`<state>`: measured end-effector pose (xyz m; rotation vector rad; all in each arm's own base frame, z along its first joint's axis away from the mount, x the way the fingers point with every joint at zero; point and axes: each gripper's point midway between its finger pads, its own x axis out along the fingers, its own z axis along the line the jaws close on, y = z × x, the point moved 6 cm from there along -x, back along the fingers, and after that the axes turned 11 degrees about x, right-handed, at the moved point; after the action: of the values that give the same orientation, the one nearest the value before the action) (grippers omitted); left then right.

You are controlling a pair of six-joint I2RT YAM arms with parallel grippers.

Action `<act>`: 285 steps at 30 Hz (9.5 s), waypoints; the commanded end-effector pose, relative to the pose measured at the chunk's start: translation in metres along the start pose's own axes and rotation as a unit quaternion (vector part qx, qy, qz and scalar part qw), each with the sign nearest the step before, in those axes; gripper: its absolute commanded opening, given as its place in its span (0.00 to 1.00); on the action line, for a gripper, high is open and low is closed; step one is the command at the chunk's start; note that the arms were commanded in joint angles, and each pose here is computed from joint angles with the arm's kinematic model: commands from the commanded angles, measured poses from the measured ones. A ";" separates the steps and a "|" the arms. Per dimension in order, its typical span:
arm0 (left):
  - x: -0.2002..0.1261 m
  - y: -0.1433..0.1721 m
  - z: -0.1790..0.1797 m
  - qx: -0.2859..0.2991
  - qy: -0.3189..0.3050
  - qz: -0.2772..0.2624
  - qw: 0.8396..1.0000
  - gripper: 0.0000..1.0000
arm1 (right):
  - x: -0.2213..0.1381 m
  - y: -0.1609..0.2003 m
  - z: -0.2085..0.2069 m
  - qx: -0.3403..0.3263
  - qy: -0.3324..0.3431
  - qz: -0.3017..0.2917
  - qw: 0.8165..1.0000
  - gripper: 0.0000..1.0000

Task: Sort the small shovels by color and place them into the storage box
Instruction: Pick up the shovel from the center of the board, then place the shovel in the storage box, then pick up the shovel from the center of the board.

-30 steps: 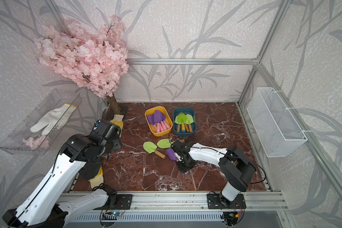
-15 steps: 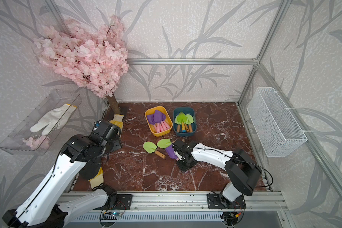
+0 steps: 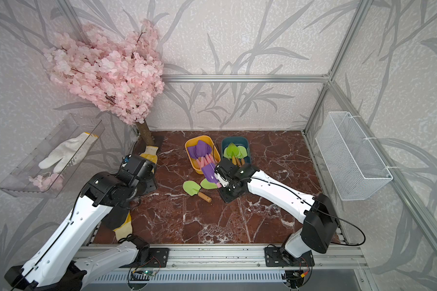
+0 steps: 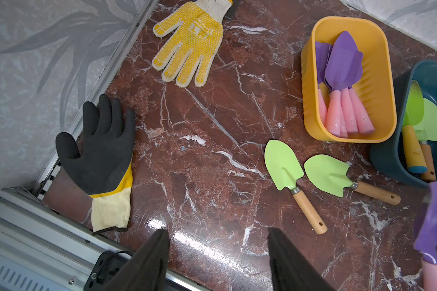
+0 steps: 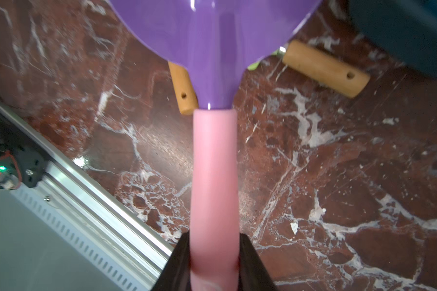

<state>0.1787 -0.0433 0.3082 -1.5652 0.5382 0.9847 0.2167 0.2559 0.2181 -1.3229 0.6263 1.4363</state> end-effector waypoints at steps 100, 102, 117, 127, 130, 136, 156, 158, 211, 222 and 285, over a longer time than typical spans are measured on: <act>0.024 0.028 0.004 -0.007 0.002 0.034 0.999 0.66 | 0.168 -0.209 -0.033 0.095 -0.003 0.002 0.996 0.33; 0.024 0.028 0.004 -0.007 0.002 0.035 0.999 0.66 | 0.167 -0.210 -0.034 0.096 -0.003 0.002 0.995 0.33; 0.023 0.030 0.005 -0.011 0.004 0.034 0.999 0.66 | 0.164 -0.213 -0.033 0.100 -0.010 -0.006 0.995 0.33; 0.022 0.030 0.006 -0.011 0.005 0.034 0.999 0.65 | 0.147 -0.220 -0.028 0.093 -0.018 -0.026 0.995 0.39; 0.021 0.029 0.006 -0.013 0.006 0.031 0.999 0.65 | 0.142 -0.221 -0.027 0.092 -0.019 -0.029 0.995 0.41; 0.019 0.029 0.007 -0.017 0.009 0.031 0.999 0.65 | 0.121 -0.228 -0.025 0.083 -0.019 -0.057 0.995 0.44; 0.014 0.027 -0.001 -0.025 0.028 0.049 0.998 0.63 | -0.047 -0.223 -0.014 -0.027 -0.018 -0.179 0.983 0.47; 0.014 0.028 -0.003 -0.025 0.034 0.057 0.998 0.63 | -0.059 -0.214 -0.014 -0.054 -0.008 -0.183 0.982 0.48; 0.023 0.043 -0.017 -0.003 0.043 0.076 0.996 0.63 | 0.111 -0.077 -0.052 -0.484 0.130 0.004 0.865 0.63; 0.027 0.045 -0.016 -0.005 0.043 0.068 0.997 0.63 | 0.127 -0.083 -0.057 -0.502 0.149 0.010 0.852 0.63; 0.018 0.037 -0.011 -0.006 0.035 0.047 0.998 0.63 | 0.159 -0.053 -0.090 -0.437 0.126 0.063 0.888 0.43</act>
<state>0.1658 -0.0646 0.2636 -1.6080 0.6874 1.0309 0.3362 0.2563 0.0771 -2.2668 0.1447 1.6636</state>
